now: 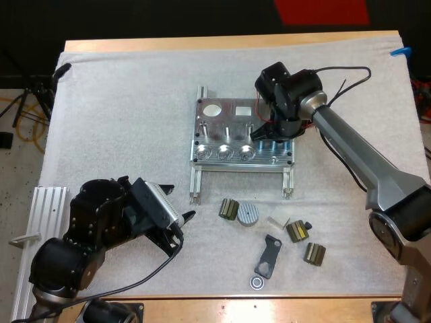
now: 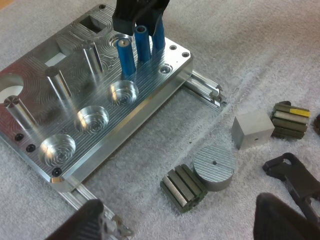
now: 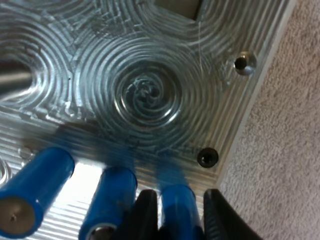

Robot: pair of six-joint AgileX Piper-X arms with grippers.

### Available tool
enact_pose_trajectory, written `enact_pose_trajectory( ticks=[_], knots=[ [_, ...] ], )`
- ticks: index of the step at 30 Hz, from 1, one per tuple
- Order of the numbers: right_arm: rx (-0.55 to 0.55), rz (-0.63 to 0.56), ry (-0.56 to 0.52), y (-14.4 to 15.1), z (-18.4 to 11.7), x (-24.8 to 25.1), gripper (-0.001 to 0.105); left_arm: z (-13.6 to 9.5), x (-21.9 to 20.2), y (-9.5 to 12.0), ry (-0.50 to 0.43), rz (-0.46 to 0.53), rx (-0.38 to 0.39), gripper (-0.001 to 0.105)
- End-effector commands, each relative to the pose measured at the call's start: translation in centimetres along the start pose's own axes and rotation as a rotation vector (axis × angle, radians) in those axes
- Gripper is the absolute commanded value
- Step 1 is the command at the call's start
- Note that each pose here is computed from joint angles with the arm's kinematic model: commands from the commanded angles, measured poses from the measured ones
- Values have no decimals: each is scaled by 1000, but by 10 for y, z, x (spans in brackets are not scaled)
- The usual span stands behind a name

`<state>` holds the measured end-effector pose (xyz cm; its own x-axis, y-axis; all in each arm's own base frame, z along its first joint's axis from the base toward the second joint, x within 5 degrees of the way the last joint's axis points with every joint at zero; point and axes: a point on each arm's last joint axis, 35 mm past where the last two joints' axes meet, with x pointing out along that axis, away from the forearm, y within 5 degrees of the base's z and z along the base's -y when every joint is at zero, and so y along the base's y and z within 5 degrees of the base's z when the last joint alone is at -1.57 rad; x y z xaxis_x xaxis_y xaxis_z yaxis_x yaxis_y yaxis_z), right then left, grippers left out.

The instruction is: Load cells from left to right

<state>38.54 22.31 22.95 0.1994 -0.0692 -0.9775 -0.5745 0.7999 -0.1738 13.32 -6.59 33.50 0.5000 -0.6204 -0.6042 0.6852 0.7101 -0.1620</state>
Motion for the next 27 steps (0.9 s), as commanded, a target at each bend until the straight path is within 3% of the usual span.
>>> enact_pose_trajectory(
  ticks=[1, 5, 18, 19, 22, 24, 27],
  knots=[
    [2, -18, 32, 1, -1, 7, 0, 2, -2, -1, -13, -11, 13, 61],
    [10, -126, 65, -3, -4, 6, 0, 2, -2, -1, -13, -11, 13, 61],
    [-22, -116, 72, -3, -5, 5, 2, 2, -2, -1, -13, -11, 13, 61],
    [-22, -116, 69, -3, -5, 4, 6, 2, -2, -1, -13, -11, 13, 61],
    [-23, -117, 59, -4, -4, 1, 36, 2, -2, -1, -13, -11, 13, 61],
    [-40, -120, 30, -5, -3, -6, 65, 2, -2, -1, -13, -11, 13, 61],
    [-50, -127, -21, -7, -2, -17, 76, 2, -2, -1, -13, -11, 13, 61]
  ],
)
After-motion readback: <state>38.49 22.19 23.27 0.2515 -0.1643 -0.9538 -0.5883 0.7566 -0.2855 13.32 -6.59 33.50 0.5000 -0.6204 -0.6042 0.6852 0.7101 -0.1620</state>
